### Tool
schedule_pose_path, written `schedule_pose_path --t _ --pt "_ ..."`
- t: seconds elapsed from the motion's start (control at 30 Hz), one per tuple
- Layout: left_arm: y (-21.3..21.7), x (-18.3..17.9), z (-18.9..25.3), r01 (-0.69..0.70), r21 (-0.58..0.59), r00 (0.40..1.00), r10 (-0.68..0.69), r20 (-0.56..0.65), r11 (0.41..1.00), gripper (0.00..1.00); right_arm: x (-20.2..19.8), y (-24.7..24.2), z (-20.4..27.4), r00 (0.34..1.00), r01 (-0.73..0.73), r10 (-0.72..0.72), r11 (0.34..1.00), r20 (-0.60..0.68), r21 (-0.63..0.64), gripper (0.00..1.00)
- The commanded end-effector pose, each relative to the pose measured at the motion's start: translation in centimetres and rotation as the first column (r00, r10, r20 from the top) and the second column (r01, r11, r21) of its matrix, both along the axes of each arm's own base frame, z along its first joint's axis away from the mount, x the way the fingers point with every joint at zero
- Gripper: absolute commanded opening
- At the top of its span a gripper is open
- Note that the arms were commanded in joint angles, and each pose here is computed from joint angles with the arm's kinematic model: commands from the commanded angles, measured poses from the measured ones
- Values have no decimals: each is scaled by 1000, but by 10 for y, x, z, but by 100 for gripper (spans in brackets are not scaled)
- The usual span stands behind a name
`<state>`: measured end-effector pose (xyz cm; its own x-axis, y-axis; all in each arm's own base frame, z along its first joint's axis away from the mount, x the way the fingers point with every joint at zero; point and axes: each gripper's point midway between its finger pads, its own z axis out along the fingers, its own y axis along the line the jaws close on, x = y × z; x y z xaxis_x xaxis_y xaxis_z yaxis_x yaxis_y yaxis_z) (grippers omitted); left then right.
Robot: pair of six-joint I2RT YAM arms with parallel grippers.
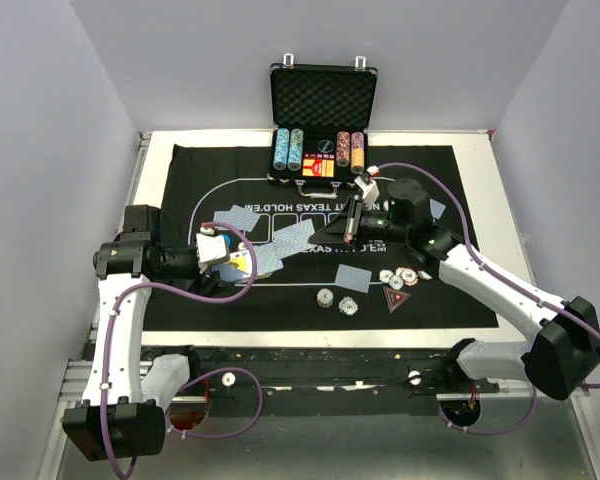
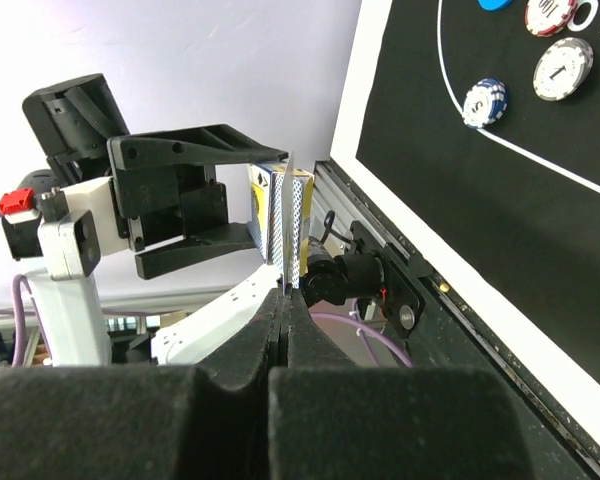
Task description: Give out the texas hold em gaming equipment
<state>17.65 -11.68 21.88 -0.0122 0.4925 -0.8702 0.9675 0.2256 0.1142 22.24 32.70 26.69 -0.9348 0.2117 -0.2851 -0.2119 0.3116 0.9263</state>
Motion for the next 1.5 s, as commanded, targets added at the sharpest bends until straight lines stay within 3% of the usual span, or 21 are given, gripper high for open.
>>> schedule_pose_path --t 0.0,0.17,0.47,0.67,0.97,1.23,1.47 --pt "-6 3 15 26 -37 998 -24 59 999 47 -8 -3 17 999 -40 40 996 3 86 1" --pt "-6 2 15 24 -36 998 -22 57 999 47 10 -25 18 1000 28 -28 995 0 91 1" --pt "-5 1 15 23 -31 998 -21 58 999 47 102 -129 -7 945 321 -314 945 -92 65 1" --pt "-6 -1 15 26 -32 998 -25 59 999 47 171 -235 -61 783 599 -585 801 -210 2 1" --pt "-6 -5 15 27 -34 998 -25 58 999 47 221 -342 -145 502 790 -855 513 -127 -336 1" --pt "-7 -4 18 29 -41 998 -26 65 999 47 236 -371 -186 410 789 -908 400 -85 -466 0" --pt "-7 -4 17 28 -39 997 -26 66 999 47 221 -379 -212 368 747 -925 353 -93 -563 2"
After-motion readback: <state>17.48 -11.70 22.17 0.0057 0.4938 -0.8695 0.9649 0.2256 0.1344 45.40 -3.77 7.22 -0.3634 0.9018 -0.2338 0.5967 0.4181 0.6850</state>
